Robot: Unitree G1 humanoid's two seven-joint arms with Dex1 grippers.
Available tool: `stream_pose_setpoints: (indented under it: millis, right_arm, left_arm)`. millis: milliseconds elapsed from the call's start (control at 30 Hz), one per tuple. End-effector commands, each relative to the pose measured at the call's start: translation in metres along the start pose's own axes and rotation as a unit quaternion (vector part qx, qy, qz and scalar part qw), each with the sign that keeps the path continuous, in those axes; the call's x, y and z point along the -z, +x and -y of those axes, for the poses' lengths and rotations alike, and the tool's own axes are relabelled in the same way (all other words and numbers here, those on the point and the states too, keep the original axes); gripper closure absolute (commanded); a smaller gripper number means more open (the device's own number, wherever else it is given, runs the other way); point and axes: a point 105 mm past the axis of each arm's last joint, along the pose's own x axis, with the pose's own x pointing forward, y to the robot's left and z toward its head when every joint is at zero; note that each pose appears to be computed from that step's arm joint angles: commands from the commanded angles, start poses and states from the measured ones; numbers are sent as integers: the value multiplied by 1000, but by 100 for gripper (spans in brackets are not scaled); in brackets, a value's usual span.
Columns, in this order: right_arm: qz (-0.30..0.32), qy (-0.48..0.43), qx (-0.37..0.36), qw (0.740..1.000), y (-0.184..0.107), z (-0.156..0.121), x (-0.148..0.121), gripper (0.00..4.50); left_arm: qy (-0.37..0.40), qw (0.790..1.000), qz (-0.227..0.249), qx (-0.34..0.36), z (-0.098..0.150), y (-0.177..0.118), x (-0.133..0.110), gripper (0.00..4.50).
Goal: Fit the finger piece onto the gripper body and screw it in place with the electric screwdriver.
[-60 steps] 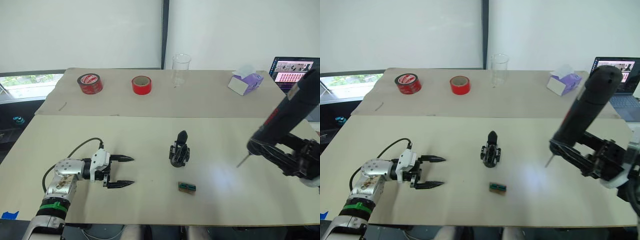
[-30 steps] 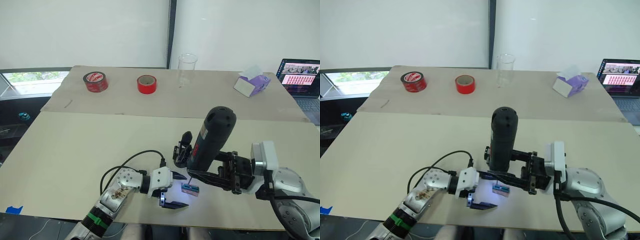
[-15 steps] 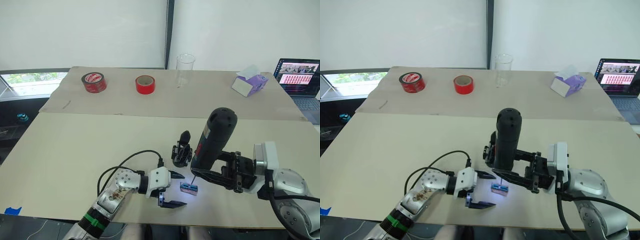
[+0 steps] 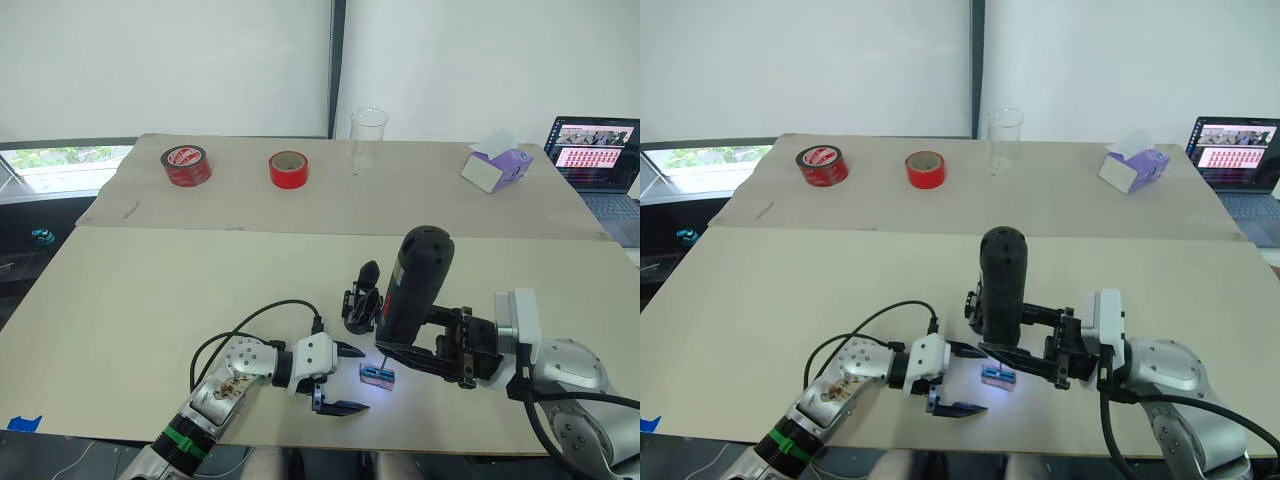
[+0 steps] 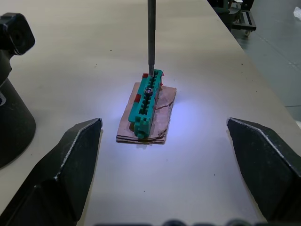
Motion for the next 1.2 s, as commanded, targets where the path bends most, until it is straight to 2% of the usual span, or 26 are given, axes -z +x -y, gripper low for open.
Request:
stream_pose_setpoints:
  millis: [33,1200]
  right_arm:
    - [29,-30,-11,999,4,-3,-15,259]
    - [20,-25,-8,999,3,-3,-9,259]
  left_arm:
    - [-10,1000,-16,-4,0,-4,7,3]
    - [-11,1000,-15,-3,0,-1,6,3]
